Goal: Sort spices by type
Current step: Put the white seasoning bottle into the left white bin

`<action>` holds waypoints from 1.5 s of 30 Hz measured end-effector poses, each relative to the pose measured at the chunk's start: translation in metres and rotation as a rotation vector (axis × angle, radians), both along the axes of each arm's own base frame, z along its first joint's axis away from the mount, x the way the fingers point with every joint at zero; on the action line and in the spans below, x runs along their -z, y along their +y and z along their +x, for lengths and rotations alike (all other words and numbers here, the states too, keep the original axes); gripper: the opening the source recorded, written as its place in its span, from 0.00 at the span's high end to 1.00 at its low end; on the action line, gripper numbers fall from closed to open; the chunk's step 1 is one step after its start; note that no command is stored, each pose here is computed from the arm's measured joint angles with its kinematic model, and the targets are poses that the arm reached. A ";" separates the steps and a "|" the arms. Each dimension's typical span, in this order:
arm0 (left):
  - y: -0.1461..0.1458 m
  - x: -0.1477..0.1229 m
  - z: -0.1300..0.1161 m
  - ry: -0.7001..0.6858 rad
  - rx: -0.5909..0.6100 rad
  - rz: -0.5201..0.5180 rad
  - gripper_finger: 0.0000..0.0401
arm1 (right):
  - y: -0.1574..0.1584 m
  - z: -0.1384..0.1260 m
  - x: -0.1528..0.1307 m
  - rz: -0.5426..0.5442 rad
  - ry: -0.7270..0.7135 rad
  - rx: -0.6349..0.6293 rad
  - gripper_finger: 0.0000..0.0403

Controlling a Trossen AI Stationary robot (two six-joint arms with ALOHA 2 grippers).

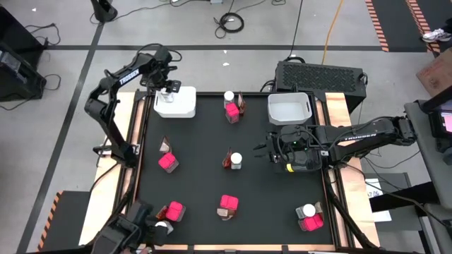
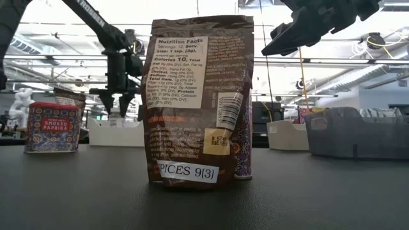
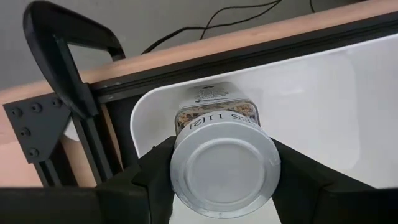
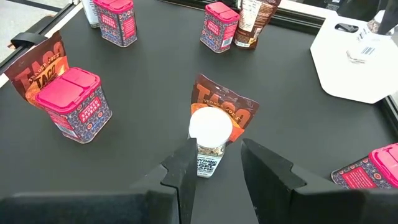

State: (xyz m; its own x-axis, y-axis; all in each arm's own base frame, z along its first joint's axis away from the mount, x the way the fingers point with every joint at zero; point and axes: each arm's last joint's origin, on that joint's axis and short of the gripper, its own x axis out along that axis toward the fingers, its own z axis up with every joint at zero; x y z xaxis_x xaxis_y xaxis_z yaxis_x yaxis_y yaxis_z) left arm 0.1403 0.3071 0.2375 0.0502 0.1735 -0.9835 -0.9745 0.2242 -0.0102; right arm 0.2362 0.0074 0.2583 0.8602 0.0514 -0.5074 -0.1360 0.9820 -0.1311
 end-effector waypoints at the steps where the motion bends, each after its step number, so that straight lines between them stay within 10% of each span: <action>1: 0.001 0.002 0.000 0.001 -0.001 -0.006 0.49 | 0.000 0.000 0.000 0.000 0.000 0.000 0.70; 16: 0.003 0.002 0.000 -0.003 0.060 -0.006 0.25 | 0.000 0.000 0.000 0.022 0.001 0.013 0.70; 24: -0.004 -0.044 0.003 -0.040 0.095 0.084 0.24 | 0.000 0.000 0.000 0.023 0.001 0.013 0.70; 45: -0.153 -0.129 0.053 -0.088 0.628 0.143 0.24 | 0.000 0.001 -0.001 0.050 -0.013 0.028 0.70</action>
State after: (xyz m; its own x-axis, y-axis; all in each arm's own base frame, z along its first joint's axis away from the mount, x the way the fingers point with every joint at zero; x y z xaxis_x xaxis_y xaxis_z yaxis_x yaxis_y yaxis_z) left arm 0.1934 0.1537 0.3668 0.2640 0.2138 -0.9405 -0.6545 0.7559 -0.0119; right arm 0.2369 0.0074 0.2596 0.8683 0.0520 -0.4933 -0.1069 0.9907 -0.0836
